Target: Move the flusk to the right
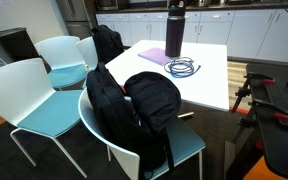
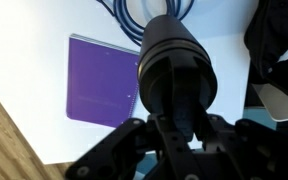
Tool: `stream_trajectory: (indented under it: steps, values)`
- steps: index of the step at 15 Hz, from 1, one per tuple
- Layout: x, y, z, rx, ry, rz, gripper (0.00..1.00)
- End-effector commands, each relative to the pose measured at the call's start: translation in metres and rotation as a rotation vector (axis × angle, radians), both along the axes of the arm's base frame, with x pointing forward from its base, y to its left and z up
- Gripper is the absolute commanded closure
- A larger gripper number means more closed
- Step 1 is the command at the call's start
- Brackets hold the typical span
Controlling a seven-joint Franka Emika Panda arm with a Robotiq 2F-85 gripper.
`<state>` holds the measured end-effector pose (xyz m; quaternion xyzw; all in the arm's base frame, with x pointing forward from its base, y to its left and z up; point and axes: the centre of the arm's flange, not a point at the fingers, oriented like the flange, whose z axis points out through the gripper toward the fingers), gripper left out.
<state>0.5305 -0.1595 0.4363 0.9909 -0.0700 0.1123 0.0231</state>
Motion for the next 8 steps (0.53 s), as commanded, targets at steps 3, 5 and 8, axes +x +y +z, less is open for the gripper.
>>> stream_trajectory:
  steps: [3,5,8]
  values:
    - [-0.071,-0.077,0.009,0.041,-0.030,-0.231,0.94]
    - [-0.092,-0.102,0.006,0.046,-0.035,-0.310,0.94]
    - [-0.115,-0.128,0.001,0.049,-0.041,-0.408,0.94]
